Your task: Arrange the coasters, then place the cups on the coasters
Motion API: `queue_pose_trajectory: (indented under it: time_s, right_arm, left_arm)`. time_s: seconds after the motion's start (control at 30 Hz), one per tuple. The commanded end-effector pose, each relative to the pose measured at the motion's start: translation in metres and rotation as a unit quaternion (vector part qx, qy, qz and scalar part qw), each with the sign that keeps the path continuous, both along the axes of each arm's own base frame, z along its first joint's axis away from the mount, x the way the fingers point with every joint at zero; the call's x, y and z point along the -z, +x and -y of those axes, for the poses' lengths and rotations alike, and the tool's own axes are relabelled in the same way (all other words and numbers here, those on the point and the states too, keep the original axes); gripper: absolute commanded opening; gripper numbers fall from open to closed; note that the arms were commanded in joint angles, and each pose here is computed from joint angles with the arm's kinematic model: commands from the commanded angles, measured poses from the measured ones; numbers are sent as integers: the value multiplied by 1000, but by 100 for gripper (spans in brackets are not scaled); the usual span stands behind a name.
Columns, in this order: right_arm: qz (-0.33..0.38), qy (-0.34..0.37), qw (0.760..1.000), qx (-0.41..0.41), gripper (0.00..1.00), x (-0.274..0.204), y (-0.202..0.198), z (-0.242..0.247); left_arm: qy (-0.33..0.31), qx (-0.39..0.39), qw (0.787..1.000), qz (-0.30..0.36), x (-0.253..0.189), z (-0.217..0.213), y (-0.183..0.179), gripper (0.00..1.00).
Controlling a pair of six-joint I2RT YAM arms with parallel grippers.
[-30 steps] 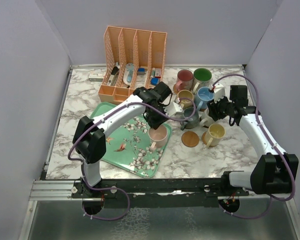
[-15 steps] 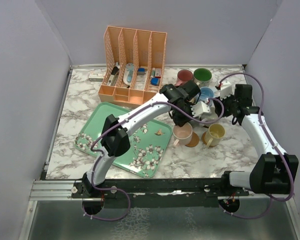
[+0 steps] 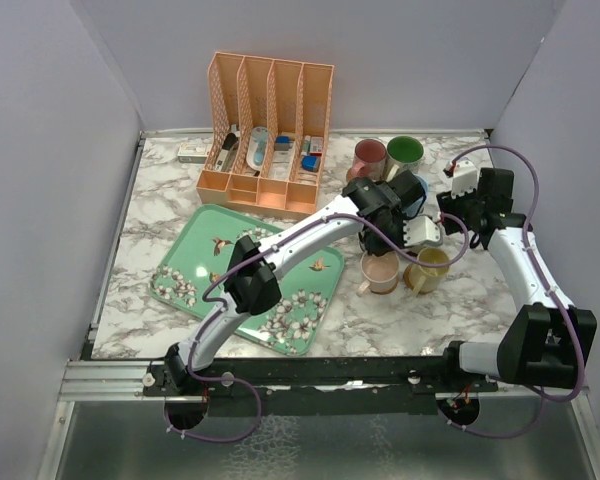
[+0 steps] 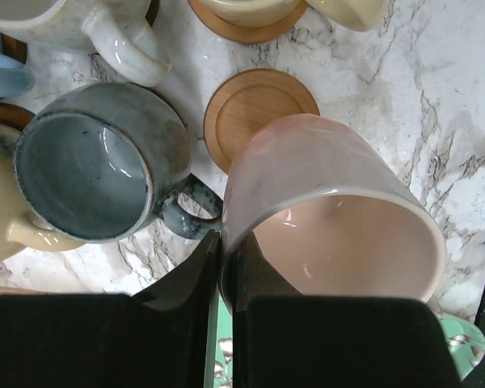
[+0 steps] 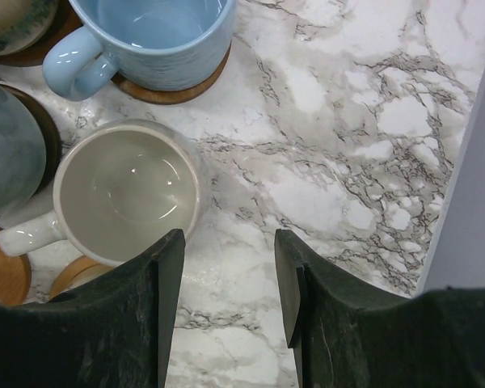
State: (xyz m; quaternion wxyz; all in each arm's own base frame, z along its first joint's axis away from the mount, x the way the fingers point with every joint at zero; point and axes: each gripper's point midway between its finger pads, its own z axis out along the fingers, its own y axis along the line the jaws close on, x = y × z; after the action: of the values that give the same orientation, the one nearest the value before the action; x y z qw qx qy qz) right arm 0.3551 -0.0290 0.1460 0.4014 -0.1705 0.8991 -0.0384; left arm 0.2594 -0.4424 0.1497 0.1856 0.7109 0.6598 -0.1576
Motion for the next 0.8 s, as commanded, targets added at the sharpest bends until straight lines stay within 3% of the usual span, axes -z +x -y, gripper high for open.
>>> queue_pose_trajectory:
  time_s: [0.0,0.4,0.77]
  right_arm:
    - [22,0,1000,6,49,-11,4,3]
    - [18,10,1000,-12,49,-8,2,-3]
    - [15,11,1000,-18,49,-7,1,-5]
  left_arm:
    - [-1,-4,999,34,-8,9,6,0]
    - [10,-77,997,29,17,19,18,0]
    - [-2,-76,997,21,21,26,18,0]
